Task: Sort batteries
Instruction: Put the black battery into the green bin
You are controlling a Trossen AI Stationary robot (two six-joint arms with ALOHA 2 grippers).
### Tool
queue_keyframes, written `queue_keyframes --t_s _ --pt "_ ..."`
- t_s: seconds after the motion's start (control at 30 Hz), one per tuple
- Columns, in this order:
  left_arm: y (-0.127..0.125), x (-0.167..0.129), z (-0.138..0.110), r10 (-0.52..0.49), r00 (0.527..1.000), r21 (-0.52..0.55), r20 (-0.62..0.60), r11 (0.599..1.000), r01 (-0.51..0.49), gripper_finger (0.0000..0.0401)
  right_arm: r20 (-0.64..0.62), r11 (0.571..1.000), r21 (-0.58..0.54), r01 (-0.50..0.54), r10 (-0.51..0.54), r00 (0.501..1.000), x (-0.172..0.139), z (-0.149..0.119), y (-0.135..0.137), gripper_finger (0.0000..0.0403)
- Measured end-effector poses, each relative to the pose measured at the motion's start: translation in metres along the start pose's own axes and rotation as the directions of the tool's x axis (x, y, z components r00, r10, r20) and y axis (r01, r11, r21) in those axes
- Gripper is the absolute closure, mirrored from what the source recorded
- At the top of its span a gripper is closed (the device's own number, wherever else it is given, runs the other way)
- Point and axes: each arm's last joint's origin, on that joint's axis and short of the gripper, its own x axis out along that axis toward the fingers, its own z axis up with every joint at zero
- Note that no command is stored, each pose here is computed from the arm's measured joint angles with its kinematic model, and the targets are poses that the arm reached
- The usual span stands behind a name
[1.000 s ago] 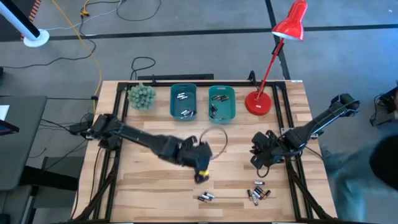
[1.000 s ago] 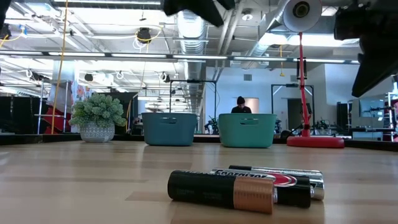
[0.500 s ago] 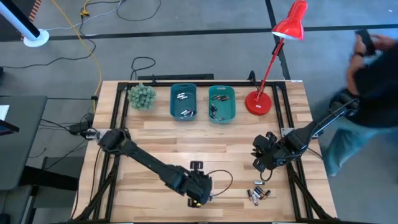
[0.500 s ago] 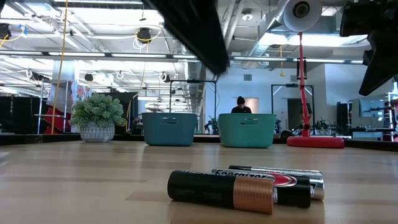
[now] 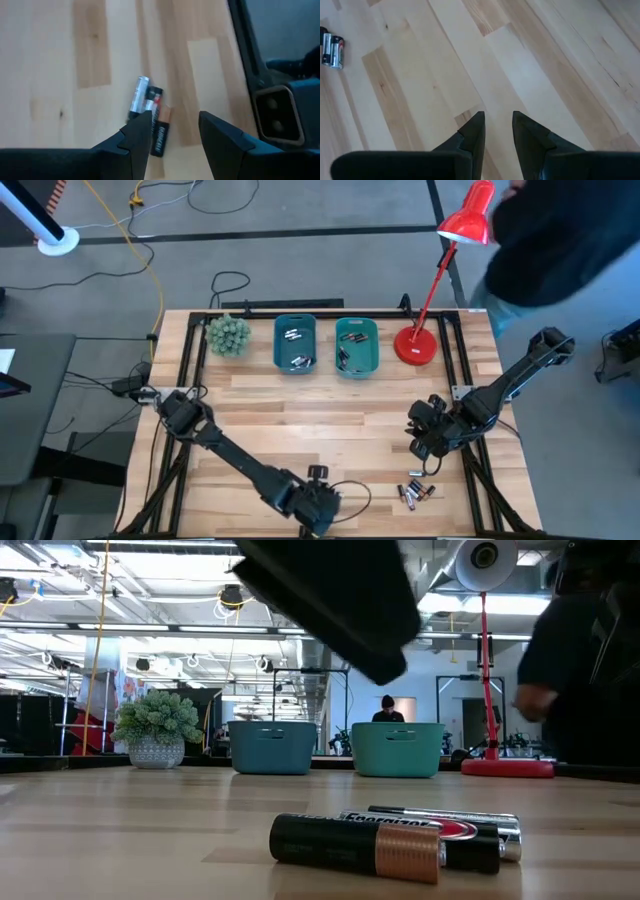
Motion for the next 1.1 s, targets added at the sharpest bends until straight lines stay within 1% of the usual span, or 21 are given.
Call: queue_keyframes --t_s 0.13,0.27,0.37,0.47,0.57,0.7,0.83,0.9,1.0,1.1 --pt "-0.005 -0.001 -0.003 -0.003 1.000 0.026 -0.012 1.000 0.004 0.0254 0.002 1.000 0.001 0.001 -0.001 1.000 0.000 0.000 0.000 0.0287" --pt "-0.004 0.009 -0.009 0.014 0.999 0.031 -0.040 0.999 -0.012 0.0265 0.005 1.000 0.002 -0.001 0.001 1.000 0.000 0.000 0.000 0.0287" --pt "-0.006 0.014 -0.009 0.012 1.000 0.018 -0.024 1.000 -0.012 0.0269 0.006 1.000 0.003 -0.003 0.003 1.000 0.000 0.000 0.000 0.0287" --pt "-0.006 0.015 -0.010 0.002 1.000 0.010 -0.024 1.000 -0.002 0.0271 0.005 1.000 0.016 -0.001 0.001 1.000 0.000 0.000 0.000 0.0287" --pt "-0.005 0.016 -0.013 0.017 0.999 0.010 -0.034 1.000 -0.017 0.0271 0.005 1.000 0.018 -0.001 0.001 1.000 0.000 0.000 0.000 0.0287" --pt "-0.006 0.016 -0.012 -0.003 1.000 -0.002 -0.031 1.000 0.003 0.0271 0.005 1.000 0.018 -0.001 0.001 1.000 0.000 0.000 0.000 0.0287" --pt "-0.006 0.019 -0.019 0.001 0.999 -0.006 -0.052 1.000 -0.002 0.0271 0.005 1.000 0.019 -0.001 0.001 1.000 0.000 0.000 0.000 0.0287" --pt "-0.006 0.022 -0.023 -0.015 0.998 -0.025 -0.060 1.000 0.014 0.0271 0.006 1.000 0.020 -0.002 0.002 1.000 0.000 0.000 0.000 0.0287" --pt "-0.004 0.026 -0.030 0.002 0.996 -0.058 -0.089 0.998 -0.007 0.0271 0.005 1.000 0.029 -0.002 0.001 1.000 0.000 0.000 0.000 0.0287" --pt "-0.003 0.026 -0.029 0.023 0.997 -0.054 -0.073 0.998 -0.027 0.0271 0.006 1.000 0.030 -0.002 0.001 1.000 0.000 0.000 0.000 0.0287"
